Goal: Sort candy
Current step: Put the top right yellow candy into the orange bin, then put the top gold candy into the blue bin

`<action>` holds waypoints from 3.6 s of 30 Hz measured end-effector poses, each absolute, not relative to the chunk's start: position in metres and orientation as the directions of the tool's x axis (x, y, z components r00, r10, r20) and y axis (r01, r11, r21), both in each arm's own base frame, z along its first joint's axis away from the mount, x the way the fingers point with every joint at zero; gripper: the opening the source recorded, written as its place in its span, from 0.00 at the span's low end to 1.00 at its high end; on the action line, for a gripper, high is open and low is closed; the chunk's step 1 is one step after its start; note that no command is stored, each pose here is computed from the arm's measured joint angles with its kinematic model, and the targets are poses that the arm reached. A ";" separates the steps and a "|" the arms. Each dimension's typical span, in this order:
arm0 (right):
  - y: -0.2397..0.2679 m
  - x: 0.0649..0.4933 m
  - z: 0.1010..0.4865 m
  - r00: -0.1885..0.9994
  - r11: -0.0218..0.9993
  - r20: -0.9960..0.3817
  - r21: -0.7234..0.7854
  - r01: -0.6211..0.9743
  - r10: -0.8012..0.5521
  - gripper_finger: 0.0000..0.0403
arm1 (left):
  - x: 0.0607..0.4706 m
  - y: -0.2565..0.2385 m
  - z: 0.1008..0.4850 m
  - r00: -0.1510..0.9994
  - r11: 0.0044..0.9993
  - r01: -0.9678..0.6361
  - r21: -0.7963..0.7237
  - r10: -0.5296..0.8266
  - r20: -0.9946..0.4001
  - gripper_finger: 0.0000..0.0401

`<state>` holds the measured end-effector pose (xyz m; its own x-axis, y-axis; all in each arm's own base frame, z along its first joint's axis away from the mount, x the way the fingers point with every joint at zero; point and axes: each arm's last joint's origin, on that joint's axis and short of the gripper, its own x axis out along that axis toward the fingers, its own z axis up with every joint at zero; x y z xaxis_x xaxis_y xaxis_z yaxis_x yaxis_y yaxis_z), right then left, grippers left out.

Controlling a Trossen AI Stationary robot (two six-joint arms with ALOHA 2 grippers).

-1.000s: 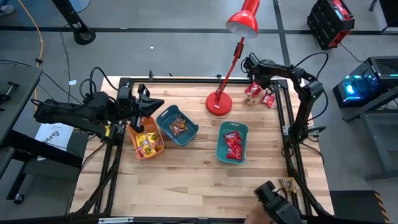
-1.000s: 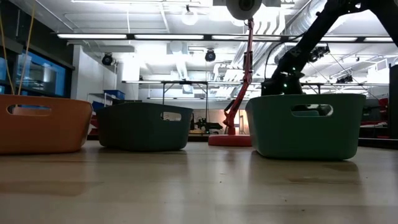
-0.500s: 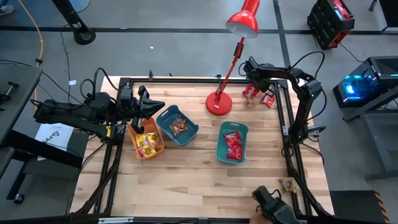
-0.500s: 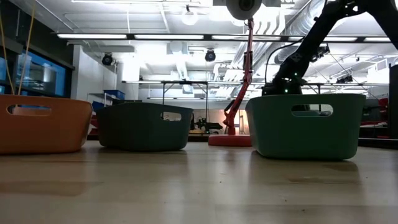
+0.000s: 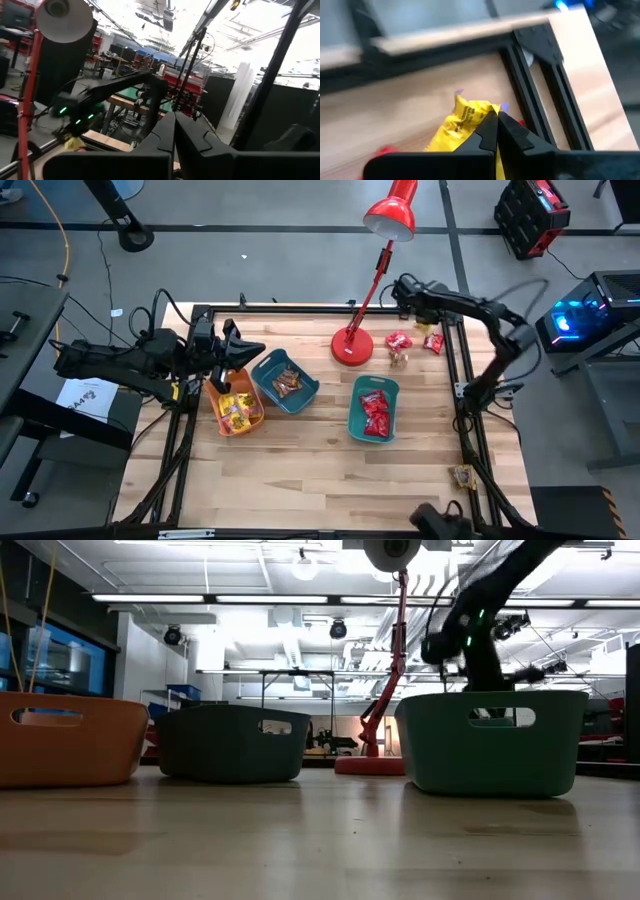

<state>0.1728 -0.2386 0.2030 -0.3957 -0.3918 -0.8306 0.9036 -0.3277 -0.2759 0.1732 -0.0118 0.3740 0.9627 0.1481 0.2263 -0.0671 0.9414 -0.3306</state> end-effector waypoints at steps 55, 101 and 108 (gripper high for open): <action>-0.008 0.568 0.262 0.940 0.822 -0.257 0.569 -0.040 0.224 0.27 | 0.182 -0.010 0.396 0.823 0.886 -0.001 -0.464 0.265 0.503 0.00; -0.119 0.210 0.142 0.053 0.050 -0.925 0.037 0.998 -0.376 0.36 | 0.182 -0.012 0.393 0.864 0.899 0.057 -0.434 0.174 0.473 0.00; -0.107 0.220 0.133 0.059 0.135 -0.937 0.013 0.991 -0.345 0.12 | 0.185 -0.013 0.392 0.868 0.899 0.048 -0.435 0.178 0.463 0.00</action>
